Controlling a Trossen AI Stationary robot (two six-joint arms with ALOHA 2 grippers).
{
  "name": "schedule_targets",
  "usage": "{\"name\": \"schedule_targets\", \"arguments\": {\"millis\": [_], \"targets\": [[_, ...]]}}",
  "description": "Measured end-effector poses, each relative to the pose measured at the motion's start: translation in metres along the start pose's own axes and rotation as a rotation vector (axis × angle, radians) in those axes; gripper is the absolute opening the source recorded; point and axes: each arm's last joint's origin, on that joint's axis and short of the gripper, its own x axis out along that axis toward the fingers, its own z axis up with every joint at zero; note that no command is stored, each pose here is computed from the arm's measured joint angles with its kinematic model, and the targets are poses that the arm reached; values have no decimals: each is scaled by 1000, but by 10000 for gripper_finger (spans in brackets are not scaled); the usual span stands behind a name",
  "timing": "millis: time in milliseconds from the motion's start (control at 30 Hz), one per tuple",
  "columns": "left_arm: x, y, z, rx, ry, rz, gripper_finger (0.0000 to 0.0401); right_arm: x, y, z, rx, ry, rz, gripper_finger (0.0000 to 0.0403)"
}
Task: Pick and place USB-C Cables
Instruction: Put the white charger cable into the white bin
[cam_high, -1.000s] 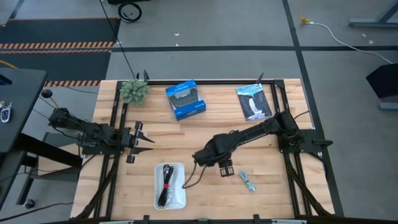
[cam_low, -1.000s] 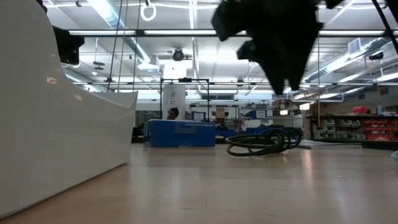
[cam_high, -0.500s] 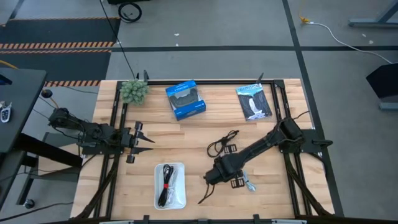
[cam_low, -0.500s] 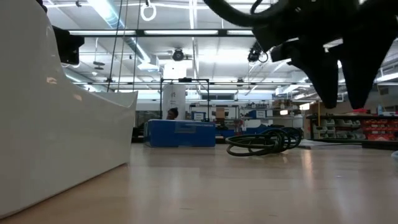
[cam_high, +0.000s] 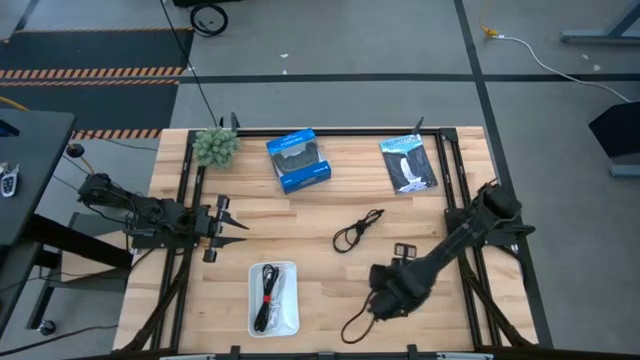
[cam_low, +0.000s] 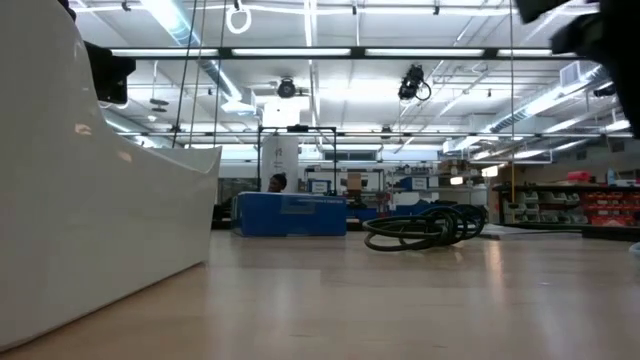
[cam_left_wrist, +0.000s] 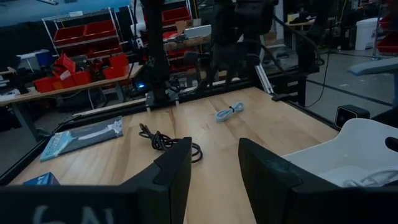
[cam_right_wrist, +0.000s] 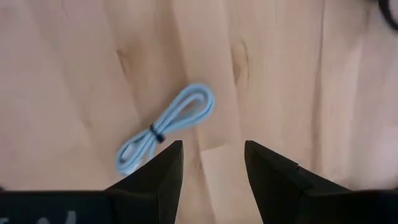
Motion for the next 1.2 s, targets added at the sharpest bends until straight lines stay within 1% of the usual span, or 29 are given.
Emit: {"name": "schedule_targets", "arguments": {"millis": [233, 400, 500, 567, 733, 833, 1000, 1200], "targets": [[0, 0, 0, 0, 0, 0, 142, 10, 0, -29, 136, -63, 32, 178], [0, 0, 0, 0, 0, 0, 142, 24, -4, -39, 242, -57, 50, 178], [0, 0, 0, 0, 0, 0, 142, 31, -7, -42, 276, -40, 49, 178], [0, 0, 0, 0, 0, 0, 142, 37, -9, -40, 289, -22, 62, 179], [0, 0, 0, 0, 0, 0, 142, 48, -10, -34, 335, 16, 136, 179], [0, 0, 0, 0, -1, 0, 142, 50, -10, -30, 366, 5, 164, 179], [0, 0, 0, 0, 0, 0, 142, 50, -13, -24, 400, 9, 178, 179], [0, 0, 0, 0, 0, 0, 142, 50, -11, -18, 425, -9, 239, 179]]}}
